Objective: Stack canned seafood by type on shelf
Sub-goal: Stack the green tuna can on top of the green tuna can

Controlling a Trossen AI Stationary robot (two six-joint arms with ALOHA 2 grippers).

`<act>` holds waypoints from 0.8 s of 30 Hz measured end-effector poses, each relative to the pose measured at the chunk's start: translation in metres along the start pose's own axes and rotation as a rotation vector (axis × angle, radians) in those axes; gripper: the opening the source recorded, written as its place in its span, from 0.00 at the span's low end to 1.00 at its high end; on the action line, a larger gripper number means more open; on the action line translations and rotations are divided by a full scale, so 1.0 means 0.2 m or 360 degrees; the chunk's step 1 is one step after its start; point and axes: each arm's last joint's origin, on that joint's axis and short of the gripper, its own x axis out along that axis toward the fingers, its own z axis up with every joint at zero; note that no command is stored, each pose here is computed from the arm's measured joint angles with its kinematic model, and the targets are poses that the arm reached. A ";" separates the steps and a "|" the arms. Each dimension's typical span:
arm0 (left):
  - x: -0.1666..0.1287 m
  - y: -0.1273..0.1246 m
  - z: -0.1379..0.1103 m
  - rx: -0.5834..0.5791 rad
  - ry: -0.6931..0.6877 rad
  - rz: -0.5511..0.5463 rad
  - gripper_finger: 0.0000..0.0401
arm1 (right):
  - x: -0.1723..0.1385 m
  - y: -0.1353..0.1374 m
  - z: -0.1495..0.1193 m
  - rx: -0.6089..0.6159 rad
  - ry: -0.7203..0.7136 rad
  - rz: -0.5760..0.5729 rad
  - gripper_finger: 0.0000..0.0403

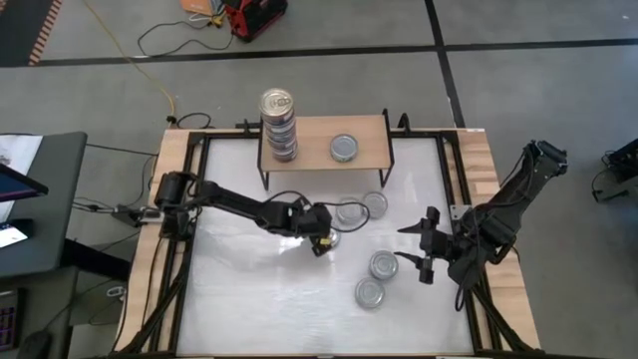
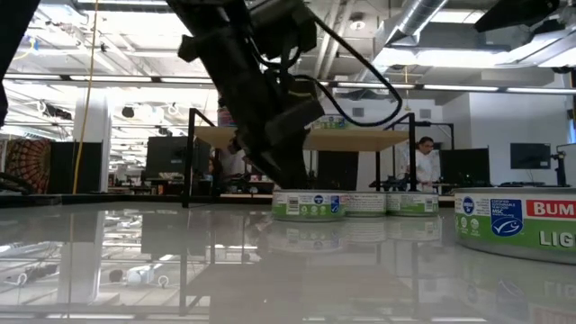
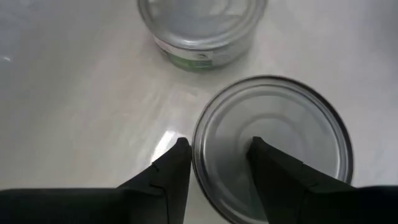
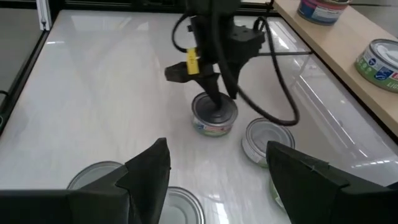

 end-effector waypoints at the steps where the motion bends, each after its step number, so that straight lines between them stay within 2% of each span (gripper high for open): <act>1: -0.02 -0.02 -0.01 0.0011 0.0004 0.0004 0.38 | 0.00 0.00 0.00 0.0003 -0.0002 -0.0001 0.72; 10: -0.19 -0.17 -0.16 0.0004 0.0136 0.0005 0.38 | 0.00 0.00 0.01 0.0029 -0.0021 0.0009 0.72; 15: -0.30 -0.25 -0.21 -0.0010 0.0078 0.0005 0.38 | 0.01 0.01 0.03 0.0048 -0.0053 0.0019 0.72; 21: -0.43 -0.22 -0.16 -0.0073 -0.0060 0.0036 0.38 | 0.01 0.03 0.07 0.0037 -0.0159 0.0071 0.72; 24: -0.42 -0.17 -0.12 -0.0138 -0.0068 0.0065 0.36 | 0.01 0.04 0.09 0.0015 -0.0194 0.0089 0.72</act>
